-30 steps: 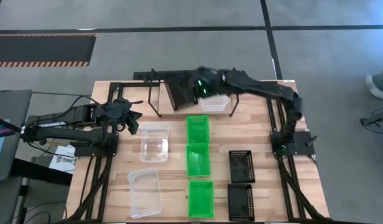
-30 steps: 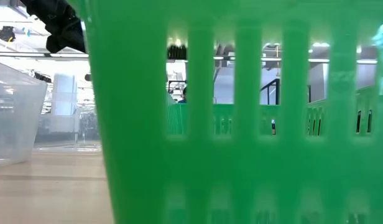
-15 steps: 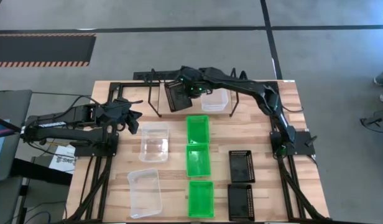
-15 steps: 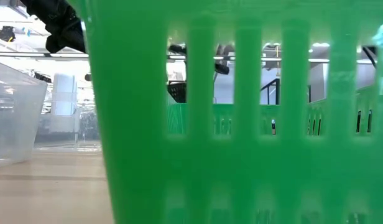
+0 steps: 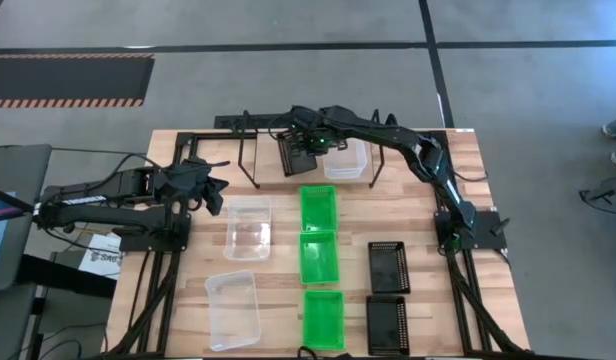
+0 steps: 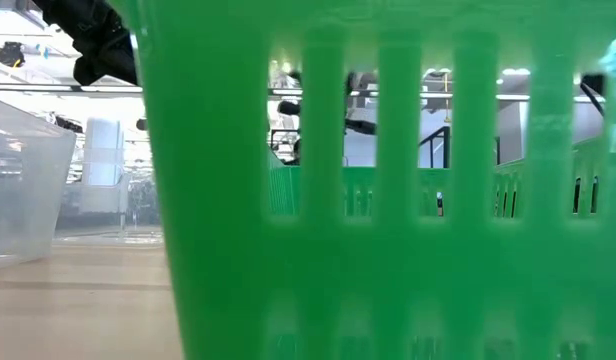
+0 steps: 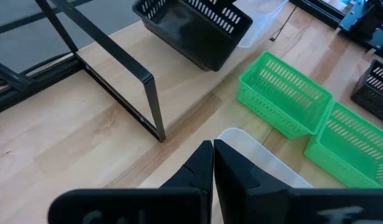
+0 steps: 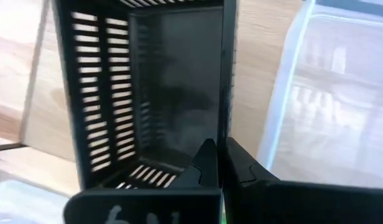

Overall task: Stack baskets on shelf by color
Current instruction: Put the top black bin on the shelf

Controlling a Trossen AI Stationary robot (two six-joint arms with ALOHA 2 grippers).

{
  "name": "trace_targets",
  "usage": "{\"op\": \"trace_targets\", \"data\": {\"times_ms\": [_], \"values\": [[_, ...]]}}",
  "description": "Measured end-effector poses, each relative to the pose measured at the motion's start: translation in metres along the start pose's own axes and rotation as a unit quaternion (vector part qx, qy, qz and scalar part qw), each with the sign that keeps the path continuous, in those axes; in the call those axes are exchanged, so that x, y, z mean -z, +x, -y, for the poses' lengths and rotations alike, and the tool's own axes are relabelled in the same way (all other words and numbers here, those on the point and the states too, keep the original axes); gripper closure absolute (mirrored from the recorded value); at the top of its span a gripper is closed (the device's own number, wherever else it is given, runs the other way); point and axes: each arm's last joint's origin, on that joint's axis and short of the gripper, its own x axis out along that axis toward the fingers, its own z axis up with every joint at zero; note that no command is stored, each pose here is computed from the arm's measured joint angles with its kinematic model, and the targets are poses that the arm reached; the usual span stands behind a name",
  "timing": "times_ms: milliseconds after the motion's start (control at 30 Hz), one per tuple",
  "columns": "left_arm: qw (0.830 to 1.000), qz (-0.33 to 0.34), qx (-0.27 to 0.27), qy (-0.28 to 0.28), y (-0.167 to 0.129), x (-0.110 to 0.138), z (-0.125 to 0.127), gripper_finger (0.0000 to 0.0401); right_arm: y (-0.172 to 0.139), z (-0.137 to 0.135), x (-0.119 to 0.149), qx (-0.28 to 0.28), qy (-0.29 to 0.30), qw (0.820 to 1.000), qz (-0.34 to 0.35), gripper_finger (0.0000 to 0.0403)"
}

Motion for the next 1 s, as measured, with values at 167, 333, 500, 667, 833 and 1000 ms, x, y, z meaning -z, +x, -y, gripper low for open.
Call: {"op": "trace_targets", "data": {"times_ms": [167, 333, 500, 667, 833, 1000], "values": [[1.000, 0.000, 0.000, 0.000, 0.0000, 0.0000, 0.0000, 0.0401, 0.0001, 0.0037, -0.0024, 0.008, 0.000, 1.000, -0.001, 0.0398], [1.000, 0.000, 0.000, 0.000, 0.0000, 0.0000, 0.0000, 0.0401, 0.0004, 0.0082, -0.0027, 0.023, -0.003, 1.000, -0.011, 0.0377], [1.000, 0.000, 0.000, 0.000, 0.0000, 0.0000, 0.0000, 0.0401, 0.0002, 0.0076, -0.0031, 0.020, -0.014, 1.000, -0.008, 0.0351], [1.000, 0.000, 0.000, 0.000, 0.0000, 0.0000, 0.0000, 0.0401, 0.0000, 0.0072, -0.0024, 0.027, -0.018, 0.999, 0.000, 0.0343], [1.000, 0.000, 0.001, -0.001, 0.0000, 0.0000, 0.0000, 0.0401, 0.0000, 0.0071, -0.0023, 0.028, -0.020, 0.999, 0.001, 0.0342], [1.000, 0.000, 0.001, -0.001, 0.0000, 0.0000, 0.0000, 0.0401, -0.0005, 0.0054, -0.0007, 0.026, -0.030, 0.999, 0.002, 0.0341]]}}
